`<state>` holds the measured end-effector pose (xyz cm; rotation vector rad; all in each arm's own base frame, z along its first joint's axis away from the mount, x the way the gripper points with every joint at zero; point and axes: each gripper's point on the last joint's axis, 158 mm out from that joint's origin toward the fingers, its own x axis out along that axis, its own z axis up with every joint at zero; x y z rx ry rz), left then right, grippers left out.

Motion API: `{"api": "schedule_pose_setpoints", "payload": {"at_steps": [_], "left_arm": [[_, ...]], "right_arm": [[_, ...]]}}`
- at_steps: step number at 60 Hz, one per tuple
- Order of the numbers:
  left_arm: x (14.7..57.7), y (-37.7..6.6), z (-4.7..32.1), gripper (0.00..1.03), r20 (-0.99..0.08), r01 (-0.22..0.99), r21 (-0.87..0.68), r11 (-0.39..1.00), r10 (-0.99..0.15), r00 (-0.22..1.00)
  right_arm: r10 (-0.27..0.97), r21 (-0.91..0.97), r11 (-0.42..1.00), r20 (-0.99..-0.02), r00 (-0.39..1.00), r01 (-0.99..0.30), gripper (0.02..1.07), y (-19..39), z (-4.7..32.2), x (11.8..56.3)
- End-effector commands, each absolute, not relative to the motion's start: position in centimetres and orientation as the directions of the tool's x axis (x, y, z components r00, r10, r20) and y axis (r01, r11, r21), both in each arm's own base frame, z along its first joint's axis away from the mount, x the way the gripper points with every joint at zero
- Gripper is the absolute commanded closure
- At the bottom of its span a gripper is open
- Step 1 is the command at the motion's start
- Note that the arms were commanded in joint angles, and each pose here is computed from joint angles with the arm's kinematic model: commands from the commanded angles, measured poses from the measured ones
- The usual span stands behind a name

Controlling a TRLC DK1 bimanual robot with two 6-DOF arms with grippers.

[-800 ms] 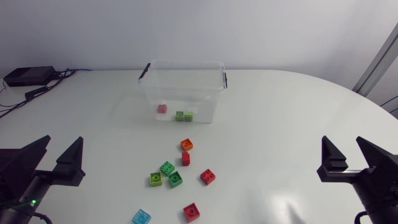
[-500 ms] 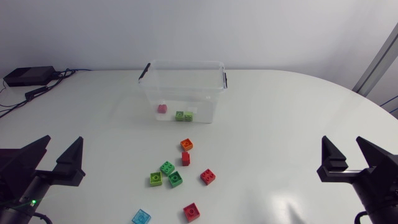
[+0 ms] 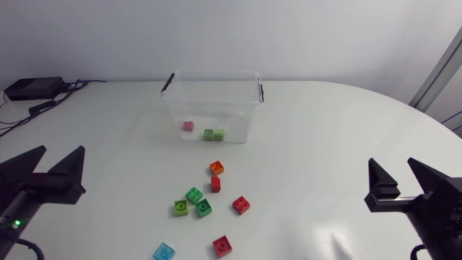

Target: Place the duplo bricks in the container

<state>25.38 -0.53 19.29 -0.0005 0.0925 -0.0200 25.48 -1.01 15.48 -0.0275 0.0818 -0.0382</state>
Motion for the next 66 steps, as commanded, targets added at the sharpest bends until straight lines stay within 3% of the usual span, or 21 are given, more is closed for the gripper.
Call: {"api": "schedule_pose_setpoints", "payload": {"at_steps": [1,14,23,26,31,44,56,66], "left_arm": [[26.0,-0.8,21.2,0.08,-0.125,0.022,-0.046,0.999,-0.027,0.992],[26.9,-2.9,21.3,0.08,-0.232,0.081,-0.094,0.992,-0.101,0.967],[28.3,-3.9,18.0,0.08,-0.451,0.096,-0.075,0.993,-0.119,0.885],[28.6,-4.1,16.2,0.07,-0.567,0.105,-0.051,0.993,-0.115,0.816],[28.8,-5.0,14.3,0.07,-0.666,0.145,-0.056,0.988,-0.145,0.731],[27.7,-9.5,10.1,0.08,-0.807,0.354,-0.097,0.930,-0.281,0.519],[25.2,-12.4,6.7,0.09,-0.899,0.464,-0.110,0.879,-0.287,0.330],[22.6,-13.8,4.3,0.09,-0.946,0.525,-0.123,0.842,-0.259,0.194]], "right_arm": [[-0.030,-0.017,0.999,-0.071,0.997,0.029,0.07,-0.8,17.6,25.7],[0.016,-0.015,1.000,-0.170,0.985,-0.019,0.07,0.4,18.4,27.1],[0.048,-0.016,0.998,-0.243,0.969,-0.054,0.07,1.4,18.1,28.0],[0.052,-0.014,0.998,-0.286,0.957,-0.058,0.07,1.6,17.6,28.5],[0.064,-0.009,0.997,-0.346,0.936,-0.071,0.07,2.0,16.8,29.0],[0.091,0.017,0.995,-0.489,0.868,-0.095,0.07,3.5,15.0,29.8],[0.149,0.014,0.983,-0.630,0.762,-0.181,0.07,6.2,12.8,29.2],[0.200,0.054,0.973,-0.680,0.706,-0.224,0.07,8.3,11.8,28.6]]}}
